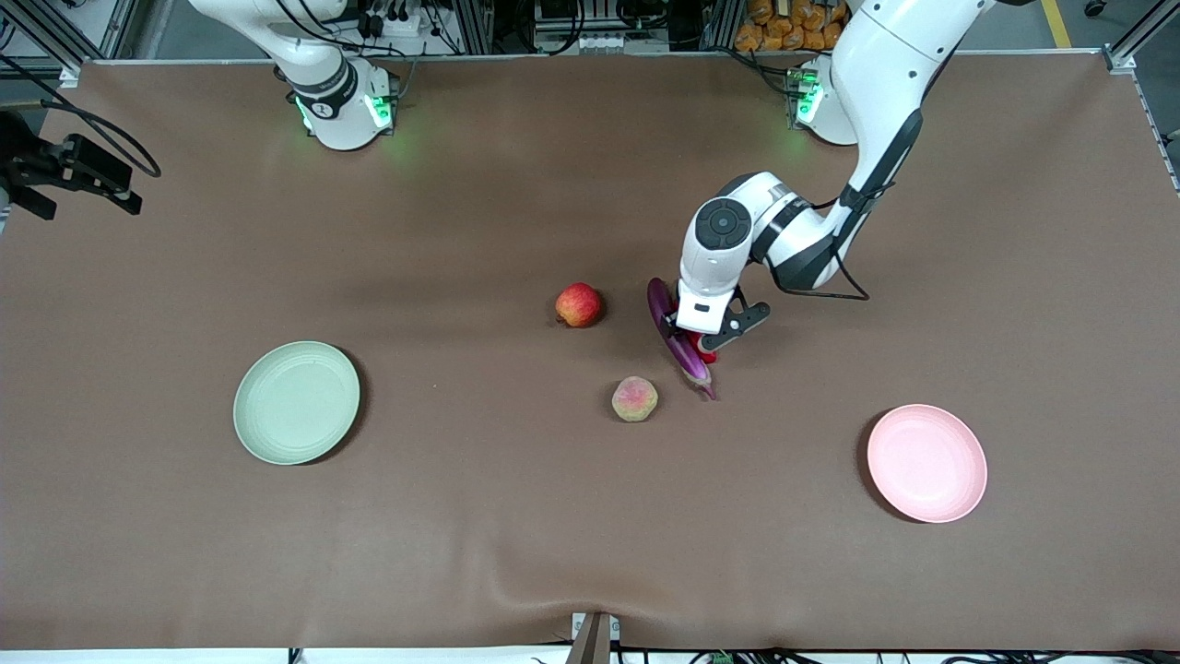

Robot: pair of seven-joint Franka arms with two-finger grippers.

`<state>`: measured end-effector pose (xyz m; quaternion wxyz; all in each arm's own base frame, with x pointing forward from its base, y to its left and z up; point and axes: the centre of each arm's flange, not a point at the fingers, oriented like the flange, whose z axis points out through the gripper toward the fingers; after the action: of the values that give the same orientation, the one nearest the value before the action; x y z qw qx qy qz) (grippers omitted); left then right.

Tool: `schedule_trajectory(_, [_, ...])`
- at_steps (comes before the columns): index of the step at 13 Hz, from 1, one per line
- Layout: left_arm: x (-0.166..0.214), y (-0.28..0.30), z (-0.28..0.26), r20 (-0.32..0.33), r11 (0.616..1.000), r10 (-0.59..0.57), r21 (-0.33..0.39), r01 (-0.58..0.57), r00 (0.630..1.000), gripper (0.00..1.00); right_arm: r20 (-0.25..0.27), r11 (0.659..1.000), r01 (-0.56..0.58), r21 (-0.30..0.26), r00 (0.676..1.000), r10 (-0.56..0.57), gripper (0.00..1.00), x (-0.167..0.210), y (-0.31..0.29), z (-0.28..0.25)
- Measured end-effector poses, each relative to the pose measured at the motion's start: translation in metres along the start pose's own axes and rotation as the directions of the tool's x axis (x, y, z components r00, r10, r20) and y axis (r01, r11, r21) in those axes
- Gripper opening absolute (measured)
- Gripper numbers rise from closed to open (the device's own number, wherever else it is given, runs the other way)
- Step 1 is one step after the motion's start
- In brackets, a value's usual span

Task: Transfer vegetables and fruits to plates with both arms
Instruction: 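Grasp the red chili pepper with the left gripper and lift it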

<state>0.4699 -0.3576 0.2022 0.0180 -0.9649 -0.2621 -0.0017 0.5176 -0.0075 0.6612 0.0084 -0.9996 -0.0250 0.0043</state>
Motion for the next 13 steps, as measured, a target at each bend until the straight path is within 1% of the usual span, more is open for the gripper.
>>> schedule_trajectory(2, [-0.004,-0.004,0.005,0.005,1.000,0.004,0.008,-0.004,1.000,0.71,0.000,1.000,0.000,0.000,1.000,0.000,1.00,0.000,0.000,0.000])
schedule_trajectory(4, [-0.008,-0.008,0.011,0.009,1.000,0.010,-0.001,-0.009,1.000,0.70,0.000,1.000,0.000,0.000,1.000,0.000,1.00,0.000,0.000,0.000])
schedule_trajectory(5, [-0.011,-0.011,0.015,0.009,1.000,0.017,-0.010,-0.017,1.000,0.70,0.000,1.000,0.000,0.000,1.000,0.000,1.00,0.000,0.000,0.000])
schedule_trajectory(7, [-0.018,-0.015,0.023,0.009,0.999,0.033,-0.026,-0.033,0.999,0.68,0.000,1.000,0.000,0.000,1.000,0.000,1.00,0.000,0.000,0.000])
schedule_trajectory(10, [-0.019,-0.013,0.031,0.016,0.997,0.031,-0.075,-0.030,0.999,0.65,0.001,1.000,0.000,0.000,1.000,0.000,1.00,0.000,0.000,0.000])
schedule_trajectory(11, [-0.018,-0.013,0.031,0.017,0.997,0.027,-0.077,-0.026,0.999,0.61,0.002,1.000,0.000,0.000,1.000,0.000,1.00,0.000,0.000,0.001])
schedule_trajectory(12, [-0.017,-0.013,0.031,0.016,0.997,0.025,-0.080,-0.024,1.000,0.59,0.002,1.000,0.001,0.000,1.000,-0.001,1.00,0.000,0.000,0.001])
schedule_trajectory(13, [-0.015,-0.013,0.029,0.014,0.996,0.023,-0.082,-0.021,1.000,0.48,0.002,1.000,0.004,0.000,1.000,-0.004,1.00,0.000,-0.002,0.001])
